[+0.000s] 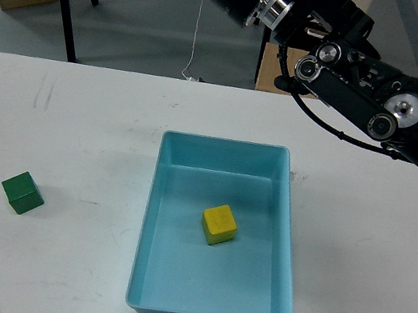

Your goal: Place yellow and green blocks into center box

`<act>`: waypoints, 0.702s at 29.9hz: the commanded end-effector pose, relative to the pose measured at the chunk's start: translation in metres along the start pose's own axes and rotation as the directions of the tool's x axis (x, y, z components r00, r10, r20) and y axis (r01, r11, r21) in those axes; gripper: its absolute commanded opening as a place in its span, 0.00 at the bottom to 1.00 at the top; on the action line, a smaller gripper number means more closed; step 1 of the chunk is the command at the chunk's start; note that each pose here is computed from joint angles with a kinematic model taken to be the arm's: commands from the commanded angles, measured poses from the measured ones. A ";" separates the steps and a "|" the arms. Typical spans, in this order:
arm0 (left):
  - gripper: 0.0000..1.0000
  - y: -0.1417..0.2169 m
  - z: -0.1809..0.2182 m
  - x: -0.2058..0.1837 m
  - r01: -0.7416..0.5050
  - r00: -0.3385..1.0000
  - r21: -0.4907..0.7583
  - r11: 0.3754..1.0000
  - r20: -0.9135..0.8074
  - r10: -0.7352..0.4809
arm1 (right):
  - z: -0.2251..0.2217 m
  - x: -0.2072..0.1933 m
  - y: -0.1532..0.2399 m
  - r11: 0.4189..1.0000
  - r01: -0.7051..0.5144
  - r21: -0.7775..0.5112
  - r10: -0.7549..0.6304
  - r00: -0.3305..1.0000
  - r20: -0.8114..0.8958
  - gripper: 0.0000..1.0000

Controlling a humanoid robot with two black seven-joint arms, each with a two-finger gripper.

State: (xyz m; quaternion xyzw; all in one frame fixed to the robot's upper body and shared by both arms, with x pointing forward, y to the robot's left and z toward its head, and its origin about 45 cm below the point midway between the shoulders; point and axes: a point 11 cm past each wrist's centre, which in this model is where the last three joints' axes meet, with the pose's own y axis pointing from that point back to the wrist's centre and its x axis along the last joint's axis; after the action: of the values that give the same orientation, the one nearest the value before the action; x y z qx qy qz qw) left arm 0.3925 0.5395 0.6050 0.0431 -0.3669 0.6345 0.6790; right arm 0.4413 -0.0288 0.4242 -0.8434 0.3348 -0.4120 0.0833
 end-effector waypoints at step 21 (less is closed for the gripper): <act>1.00 0.037 0.001 -0.286 0.800 -0.017 0.432 0.416 0.710 -0.704 | 0.038 0.092 0.196 0.879 -0.440 -0.185 0.467 0.872 0.147 0.99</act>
State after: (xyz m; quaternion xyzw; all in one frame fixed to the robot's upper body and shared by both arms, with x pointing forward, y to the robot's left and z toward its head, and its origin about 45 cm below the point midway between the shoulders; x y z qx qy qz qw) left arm 0.3845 0.3088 0.4774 0.4498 -0.6003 0.1039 0.6531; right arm 0.4287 -0.2150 0.3792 -0.7880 0.5327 -0.2694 0.1509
